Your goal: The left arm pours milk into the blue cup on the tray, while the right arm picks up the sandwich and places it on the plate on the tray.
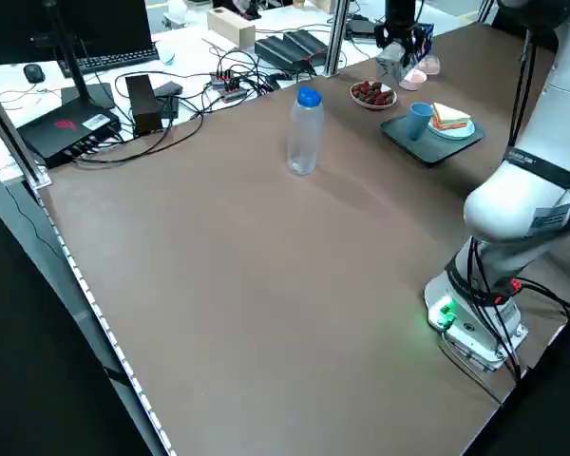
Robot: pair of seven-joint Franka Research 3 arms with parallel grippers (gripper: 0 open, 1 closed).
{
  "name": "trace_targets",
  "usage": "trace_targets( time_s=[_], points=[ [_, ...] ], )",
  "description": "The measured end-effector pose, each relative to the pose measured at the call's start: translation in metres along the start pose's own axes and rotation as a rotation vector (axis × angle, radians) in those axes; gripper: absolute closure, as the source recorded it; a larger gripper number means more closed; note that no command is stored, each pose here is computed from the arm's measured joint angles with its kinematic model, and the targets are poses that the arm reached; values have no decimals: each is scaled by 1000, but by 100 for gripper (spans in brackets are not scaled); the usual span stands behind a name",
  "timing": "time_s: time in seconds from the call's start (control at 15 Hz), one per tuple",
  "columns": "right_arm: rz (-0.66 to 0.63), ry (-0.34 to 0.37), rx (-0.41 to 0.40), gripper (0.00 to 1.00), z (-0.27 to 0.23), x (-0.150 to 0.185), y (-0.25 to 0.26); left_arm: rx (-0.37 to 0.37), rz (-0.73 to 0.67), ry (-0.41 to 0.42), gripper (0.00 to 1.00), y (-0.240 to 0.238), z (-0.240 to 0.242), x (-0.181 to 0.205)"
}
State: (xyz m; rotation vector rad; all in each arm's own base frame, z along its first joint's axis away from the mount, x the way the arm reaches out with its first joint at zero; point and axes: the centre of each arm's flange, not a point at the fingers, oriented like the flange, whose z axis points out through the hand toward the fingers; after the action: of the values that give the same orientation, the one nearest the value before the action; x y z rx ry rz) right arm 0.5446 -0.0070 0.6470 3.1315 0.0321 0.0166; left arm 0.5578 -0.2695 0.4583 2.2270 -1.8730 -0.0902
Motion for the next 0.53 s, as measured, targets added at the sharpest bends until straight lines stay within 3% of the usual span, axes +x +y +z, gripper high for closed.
trace_targets(
  time_s=[0.53],
  points=[
    [-1,-3,0,0,1,0,0,93,-2,-253,49,26,80,65]
  ],
)
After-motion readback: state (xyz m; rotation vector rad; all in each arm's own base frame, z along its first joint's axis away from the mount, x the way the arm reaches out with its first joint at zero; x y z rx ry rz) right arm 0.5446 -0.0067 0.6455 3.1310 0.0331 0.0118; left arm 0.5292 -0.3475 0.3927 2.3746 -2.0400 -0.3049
